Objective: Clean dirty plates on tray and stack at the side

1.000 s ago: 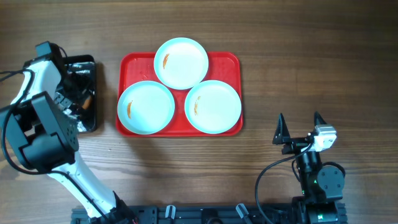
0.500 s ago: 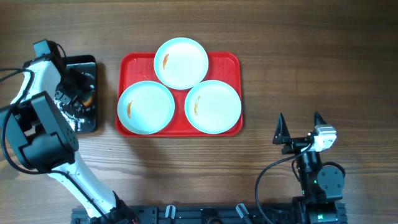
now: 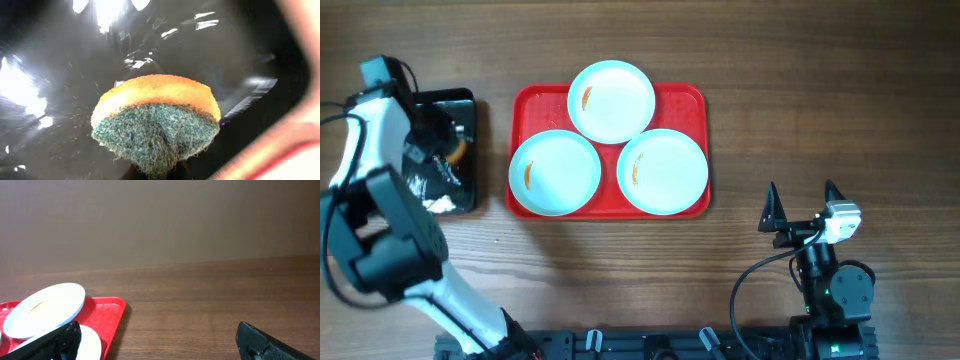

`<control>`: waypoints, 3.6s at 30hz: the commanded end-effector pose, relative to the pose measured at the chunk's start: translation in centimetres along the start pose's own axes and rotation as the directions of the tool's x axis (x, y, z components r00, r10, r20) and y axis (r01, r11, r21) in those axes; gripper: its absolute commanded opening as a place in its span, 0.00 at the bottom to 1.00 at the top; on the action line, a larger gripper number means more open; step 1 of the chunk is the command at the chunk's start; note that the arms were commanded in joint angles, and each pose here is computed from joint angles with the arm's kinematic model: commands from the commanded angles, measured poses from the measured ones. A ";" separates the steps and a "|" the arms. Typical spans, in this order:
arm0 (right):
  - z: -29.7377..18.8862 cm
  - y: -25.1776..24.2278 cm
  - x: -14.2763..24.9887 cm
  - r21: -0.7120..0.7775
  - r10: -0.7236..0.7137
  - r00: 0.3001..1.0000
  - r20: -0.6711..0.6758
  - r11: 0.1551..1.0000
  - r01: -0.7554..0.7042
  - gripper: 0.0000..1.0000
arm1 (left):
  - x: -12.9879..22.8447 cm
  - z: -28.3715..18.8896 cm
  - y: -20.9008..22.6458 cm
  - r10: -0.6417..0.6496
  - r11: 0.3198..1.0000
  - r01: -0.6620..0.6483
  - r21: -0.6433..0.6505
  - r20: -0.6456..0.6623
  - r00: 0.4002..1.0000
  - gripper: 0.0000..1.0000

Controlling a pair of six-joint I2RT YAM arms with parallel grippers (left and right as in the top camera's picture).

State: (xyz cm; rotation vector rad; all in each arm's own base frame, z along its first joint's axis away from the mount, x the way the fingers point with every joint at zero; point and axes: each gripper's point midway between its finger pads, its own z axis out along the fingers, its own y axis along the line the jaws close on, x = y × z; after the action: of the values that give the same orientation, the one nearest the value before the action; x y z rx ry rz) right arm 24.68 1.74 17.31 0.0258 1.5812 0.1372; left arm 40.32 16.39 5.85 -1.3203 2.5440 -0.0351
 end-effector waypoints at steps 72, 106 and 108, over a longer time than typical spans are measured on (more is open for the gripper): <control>0.0 0.1 -0.2 -0.005 0.008 1.000 0.008 1.000 -0.008 1.00 | -3.5 -14.2 -3.2 0.116 0.193 0.160 0.968 -0.185 0.976 0.04; 0.0 0.1 -0.2 -0.005 0.008 1.000 0.008 1.000 -0.008 1.00 | -0.7 -0.9 2.2 -0.031 0.788 0.075 0.611 -0.082 0.996 0.91; 0.0 0.1 -0.2 -0.005 0.008 1.000 0.008 1.000 -0.008 1.00 | -0.6 0.0 3.5 -0.053 0.837 0.090 0.539 -0.083 0.995 0.82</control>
State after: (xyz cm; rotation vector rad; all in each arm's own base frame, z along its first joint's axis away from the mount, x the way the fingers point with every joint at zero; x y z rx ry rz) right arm 24.68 1.74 17.31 0.0258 1.5812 0.1372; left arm 38.50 17.95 6.02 -1.1482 2.2377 -0.8656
